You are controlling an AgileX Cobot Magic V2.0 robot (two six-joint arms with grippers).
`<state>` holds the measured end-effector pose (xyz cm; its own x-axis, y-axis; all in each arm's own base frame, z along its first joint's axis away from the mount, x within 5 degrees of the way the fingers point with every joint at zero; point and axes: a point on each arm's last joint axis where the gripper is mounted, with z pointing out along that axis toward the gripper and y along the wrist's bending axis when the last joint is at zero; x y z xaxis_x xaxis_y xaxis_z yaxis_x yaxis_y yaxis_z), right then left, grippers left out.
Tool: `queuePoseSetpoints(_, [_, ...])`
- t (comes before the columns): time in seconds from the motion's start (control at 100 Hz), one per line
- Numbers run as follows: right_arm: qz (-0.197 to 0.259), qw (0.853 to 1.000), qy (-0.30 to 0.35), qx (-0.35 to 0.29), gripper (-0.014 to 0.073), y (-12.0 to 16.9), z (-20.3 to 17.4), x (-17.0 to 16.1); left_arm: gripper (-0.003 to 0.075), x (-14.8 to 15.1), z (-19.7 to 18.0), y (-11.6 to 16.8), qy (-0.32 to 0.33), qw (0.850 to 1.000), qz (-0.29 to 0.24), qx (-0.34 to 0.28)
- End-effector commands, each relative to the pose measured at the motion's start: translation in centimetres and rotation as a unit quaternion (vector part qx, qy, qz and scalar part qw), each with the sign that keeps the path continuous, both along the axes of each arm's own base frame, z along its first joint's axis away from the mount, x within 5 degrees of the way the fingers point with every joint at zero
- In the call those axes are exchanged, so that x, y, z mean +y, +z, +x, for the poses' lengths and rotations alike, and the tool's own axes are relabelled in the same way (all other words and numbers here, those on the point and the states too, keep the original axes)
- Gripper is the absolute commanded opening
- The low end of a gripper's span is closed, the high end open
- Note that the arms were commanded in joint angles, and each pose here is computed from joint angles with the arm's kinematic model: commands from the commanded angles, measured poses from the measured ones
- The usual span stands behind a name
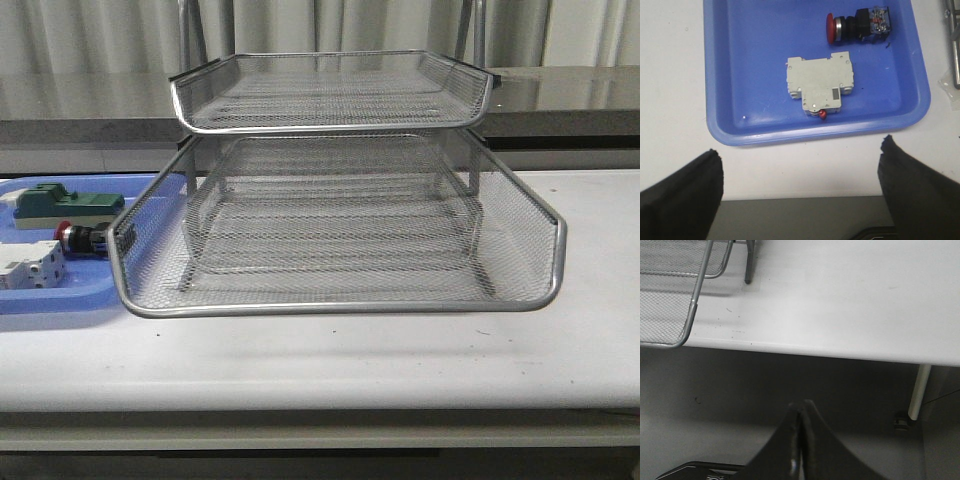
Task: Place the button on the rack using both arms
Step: 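Move the left gripper above the red button in the blue tray, then lower the left gripper and grasp the red-capped button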
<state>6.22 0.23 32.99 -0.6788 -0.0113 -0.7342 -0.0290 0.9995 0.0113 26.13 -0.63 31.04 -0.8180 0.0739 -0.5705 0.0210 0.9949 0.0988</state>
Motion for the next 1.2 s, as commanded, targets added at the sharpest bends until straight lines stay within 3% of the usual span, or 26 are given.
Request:
queuePoseSetpoints(0.0, [-0.003,0.999,-0.004,-0.04,-0.0071,1.4,0.3,-0.1,0.0617,-0.1,0.3,2.0,-0.002,0.998,-0.008,-0.056])
queuePoseSetpoints(0.29, [-0.003,0.999,-0.004,-0.04,-0.0071,1.4,0.3,-0.1,0.0617,-0.2,2.9,4.4,-0.03,0.994,0.011,-0.101])
queuePoseSetpoints(0.49, [-0.003,0.999,-0.004,-0.04,-0.0071,1.4,0.3,-0.1,0.0617,-0.4,7.6,4.7,-0.096,0.991,0.07,-0.056])
queuePoseSetpoints(0.66, [-0.003,0.999,-0.004,-0.04,-0.0071,1.4,0.3,-0.1,0.0617,-1.4,11.8,3.8,-0.166,0.983,0.069,-0.022])
queuePoseSetpoints(0.8, [-0.003,0.999,-0.004,-0.04,-0.0071,1.4,0.3,-0.1,0.0617,-2.3,15.0,2.7,-0.234,0.97,0.068,0.0])
queuePoseSetpoints(1.04, [-0.003,0.999,-0.004,-0.04,-0.0071,1.4,0.3,-0.1,0.0617,-2.8,18.0,-0.4,-0.35,0.928,0.109,0.069])
queuePoseSetpoints(1.19, [-0.003,0.999,-0.004,-0.04,-0.0071,1.4,0.3,-0.1,0.0617,-3.0,18.8,-2.1,-0.376,0.917,0.103,0.084])
